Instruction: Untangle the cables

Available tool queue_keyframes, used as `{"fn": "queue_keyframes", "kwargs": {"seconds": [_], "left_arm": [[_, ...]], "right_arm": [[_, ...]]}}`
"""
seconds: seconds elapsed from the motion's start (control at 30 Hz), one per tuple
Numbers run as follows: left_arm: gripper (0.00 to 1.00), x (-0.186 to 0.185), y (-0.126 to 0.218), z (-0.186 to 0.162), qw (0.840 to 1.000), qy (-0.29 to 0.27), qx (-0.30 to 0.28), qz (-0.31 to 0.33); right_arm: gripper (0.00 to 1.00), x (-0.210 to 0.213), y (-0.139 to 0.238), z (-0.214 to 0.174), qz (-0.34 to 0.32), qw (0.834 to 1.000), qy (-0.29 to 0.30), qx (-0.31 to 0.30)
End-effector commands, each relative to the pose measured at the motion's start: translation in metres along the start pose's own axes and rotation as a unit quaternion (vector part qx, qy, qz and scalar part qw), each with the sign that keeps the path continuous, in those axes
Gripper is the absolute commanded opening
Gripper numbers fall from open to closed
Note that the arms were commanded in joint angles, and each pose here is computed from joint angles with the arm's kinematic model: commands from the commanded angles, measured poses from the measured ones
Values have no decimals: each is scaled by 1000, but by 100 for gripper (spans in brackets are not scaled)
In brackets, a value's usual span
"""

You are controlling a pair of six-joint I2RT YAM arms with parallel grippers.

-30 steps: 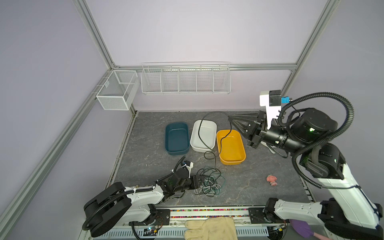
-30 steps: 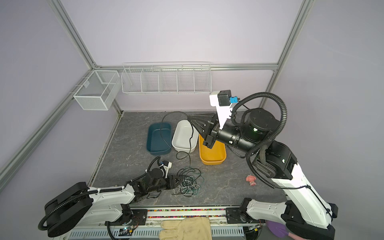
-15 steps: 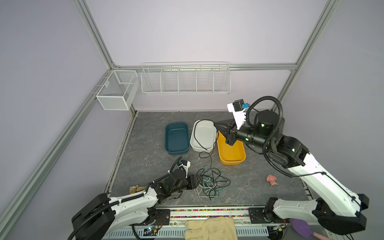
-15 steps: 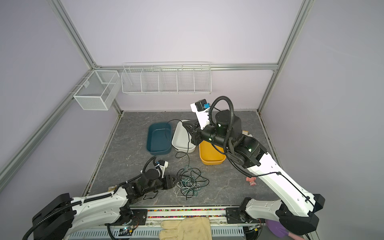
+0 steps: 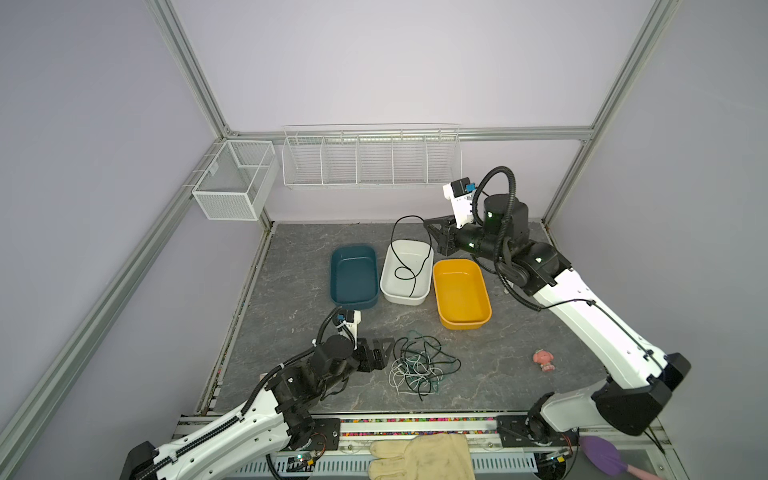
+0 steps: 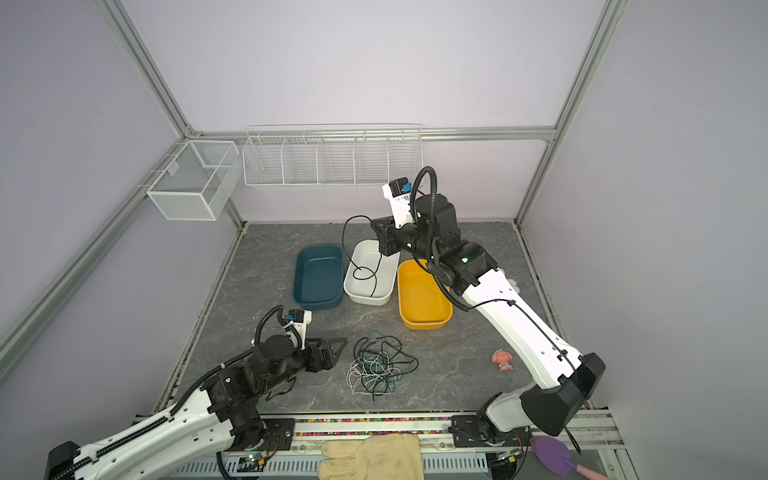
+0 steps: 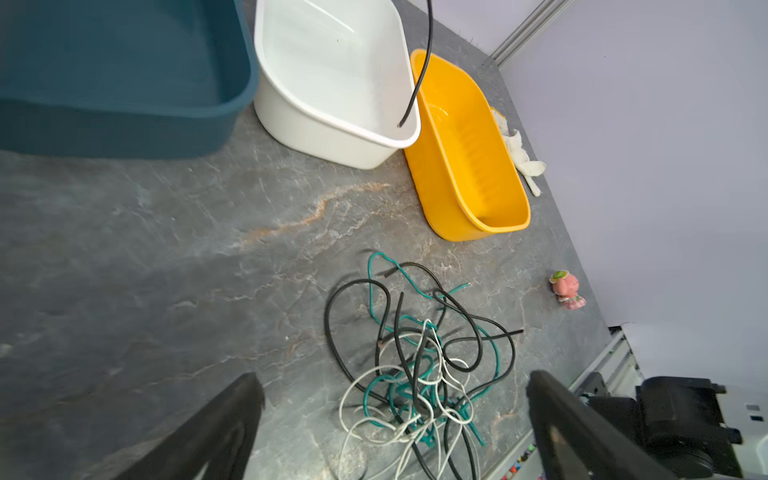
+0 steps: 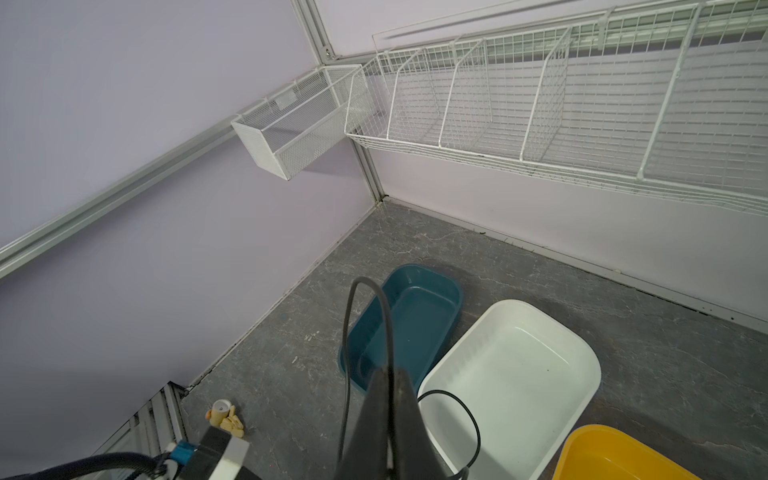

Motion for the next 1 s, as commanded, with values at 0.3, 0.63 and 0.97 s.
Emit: {"fn": "queue_keyframes", "kwargs": {"seconds": [0.3,0.63,0.97], "left_arm": [[99,8,33,92,964,-166,-51,200],[99,28,41,129,911,-294,-94,274],[99,37,43,117,905,-307,-149,253]], "right_arm": [[6,-45,-61,0,-15,1000,-16,15],[6,-86,-94,-45,-63,996,-31,53],[6,-137,-131,-116,-139,981,-58,122]]}}
Point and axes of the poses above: each gripper's point midway between its finger pads, its own y axis back along the fingers, its own x axis along the line the jaws close on, z = x × y, the point moved 1 cm from there along y, back along the fingers, and after that the axes turned 4 degrees about -y, right-handed, at the moved point
